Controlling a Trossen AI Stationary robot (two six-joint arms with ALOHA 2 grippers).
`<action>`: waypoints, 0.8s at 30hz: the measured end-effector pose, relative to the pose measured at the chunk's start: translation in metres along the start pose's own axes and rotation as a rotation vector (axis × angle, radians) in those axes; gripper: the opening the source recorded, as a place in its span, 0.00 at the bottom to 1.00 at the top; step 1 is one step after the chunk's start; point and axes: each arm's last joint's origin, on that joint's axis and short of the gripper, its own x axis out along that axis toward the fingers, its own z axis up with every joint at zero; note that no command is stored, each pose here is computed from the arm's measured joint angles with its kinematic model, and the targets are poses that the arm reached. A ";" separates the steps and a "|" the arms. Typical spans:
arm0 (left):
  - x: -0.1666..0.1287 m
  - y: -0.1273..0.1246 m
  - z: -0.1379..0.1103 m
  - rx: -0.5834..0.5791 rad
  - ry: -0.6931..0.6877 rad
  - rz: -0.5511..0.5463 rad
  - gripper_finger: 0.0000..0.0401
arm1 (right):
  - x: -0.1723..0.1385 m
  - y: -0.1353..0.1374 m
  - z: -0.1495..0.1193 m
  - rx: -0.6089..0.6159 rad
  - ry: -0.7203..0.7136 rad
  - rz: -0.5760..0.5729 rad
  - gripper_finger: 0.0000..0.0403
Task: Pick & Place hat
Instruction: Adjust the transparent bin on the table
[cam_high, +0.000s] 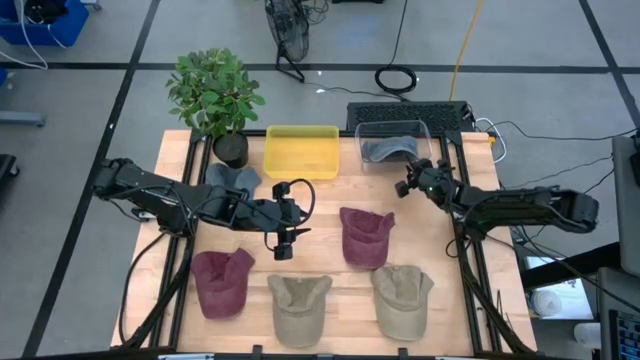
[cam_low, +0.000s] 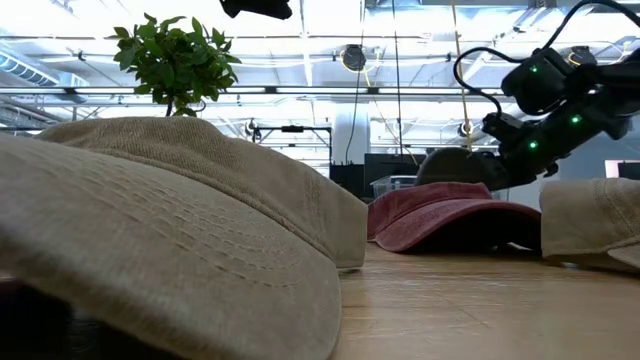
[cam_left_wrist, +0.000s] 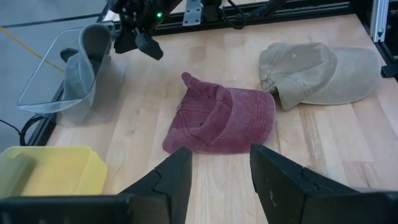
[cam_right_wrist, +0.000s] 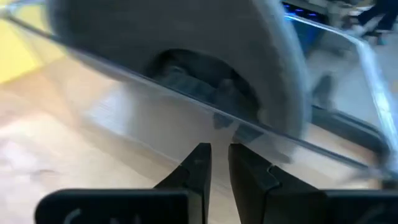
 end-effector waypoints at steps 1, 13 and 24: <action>0.000 0.000 0.000 0.000 0.000 0.000 0.41 | 0.001 0.000 0.001 0.008 -0.006 0.016 0.11; 0.000 0.000 0.000 -0.002 0.002 0.000 0.41 | 0.000 0.010 0.000 0.013 0.021 0.229 0.11; 0.000 0.000 0.000 -0.009 0.001 0.000 0.41 | -0.001 0.026 0.005 0.197 -0.032 0.360 0.11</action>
